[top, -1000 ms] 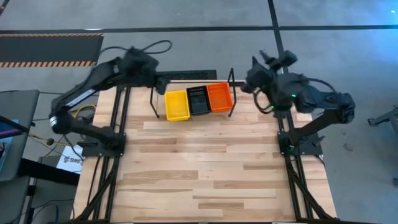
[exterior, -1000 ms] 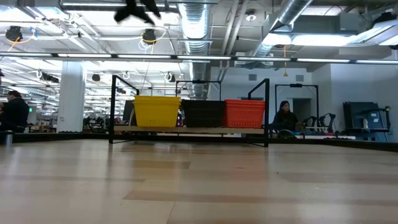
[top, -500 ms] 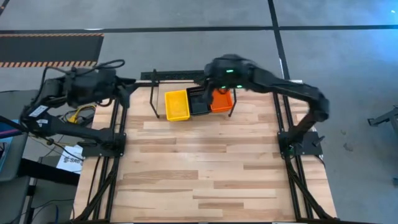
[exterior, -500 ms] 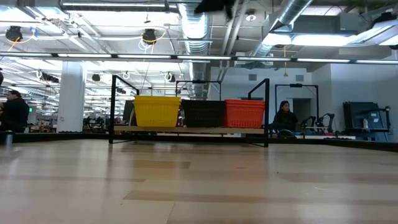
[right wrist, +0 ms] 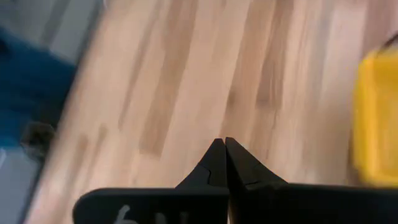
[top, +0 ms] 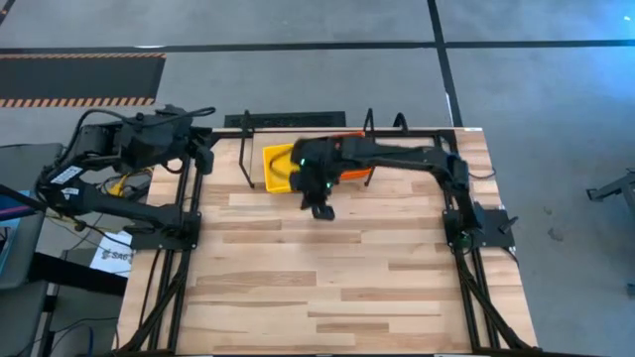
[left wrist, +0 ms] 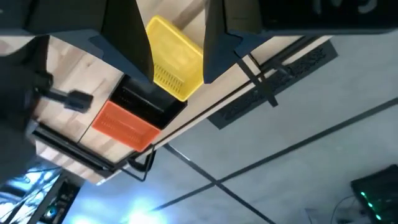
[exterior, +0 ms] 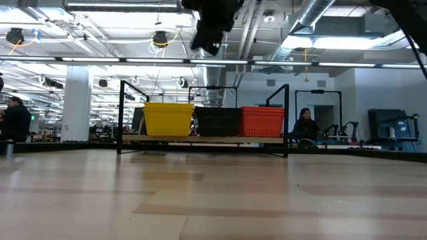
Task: Stack baskets on shelf by color
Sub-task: Adjust the bins on the shelf
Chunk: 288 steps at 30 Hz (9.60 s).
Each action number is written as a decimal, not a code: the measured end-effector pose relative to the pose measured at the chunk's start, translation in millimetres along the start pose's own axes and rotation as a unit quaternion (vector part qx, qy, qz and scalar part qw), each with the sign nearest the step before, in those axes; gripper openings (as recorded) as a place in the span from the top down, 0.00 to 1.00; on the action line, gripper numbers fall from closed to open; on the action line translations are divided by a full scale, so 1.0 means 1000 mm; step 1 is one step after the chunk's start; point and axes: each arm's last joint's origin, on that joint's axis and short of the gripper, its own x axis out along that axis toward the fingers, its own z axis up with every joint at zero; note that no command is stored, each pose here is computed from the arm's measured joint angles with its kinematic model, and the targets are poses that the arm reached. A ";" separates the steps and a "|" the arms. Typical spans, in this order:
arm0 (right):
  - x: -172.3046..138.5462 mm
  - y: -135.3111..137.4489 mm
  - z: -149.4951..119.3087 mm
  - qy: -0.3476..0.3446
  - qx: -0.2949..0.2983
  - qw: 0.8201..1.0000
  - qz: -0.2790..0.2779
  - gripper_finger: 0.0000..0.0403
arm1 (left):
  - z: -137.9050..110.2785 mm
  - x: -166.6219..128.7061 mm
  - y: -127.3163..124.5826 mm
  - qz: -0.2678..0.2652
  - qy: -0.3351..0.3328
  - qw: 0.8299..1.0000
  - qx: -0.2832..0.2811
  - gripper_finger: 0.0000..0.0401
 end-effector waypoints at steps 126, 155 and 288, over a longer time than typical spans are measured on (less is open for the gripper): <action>0.122 -0.073 0.018 -0.010 -0.136 0.952 -0.275 1.00 | -0.001 0.026 -0.018 0.031 0.049 0.998 0.020 0.69; 0.010 -0.060 0.000 0.111 -0.024 0.946 -0.303 1.00 | -0.002 0.026 -0.017 0.035 0.056 0.997 0.028 0.69; -0.030 -0.051 -0.089 0.206 0.167 0.926 -0.269 1.00 | -0.008 0.025 -0.013 0.048 0.082 0.994 0.050 0.69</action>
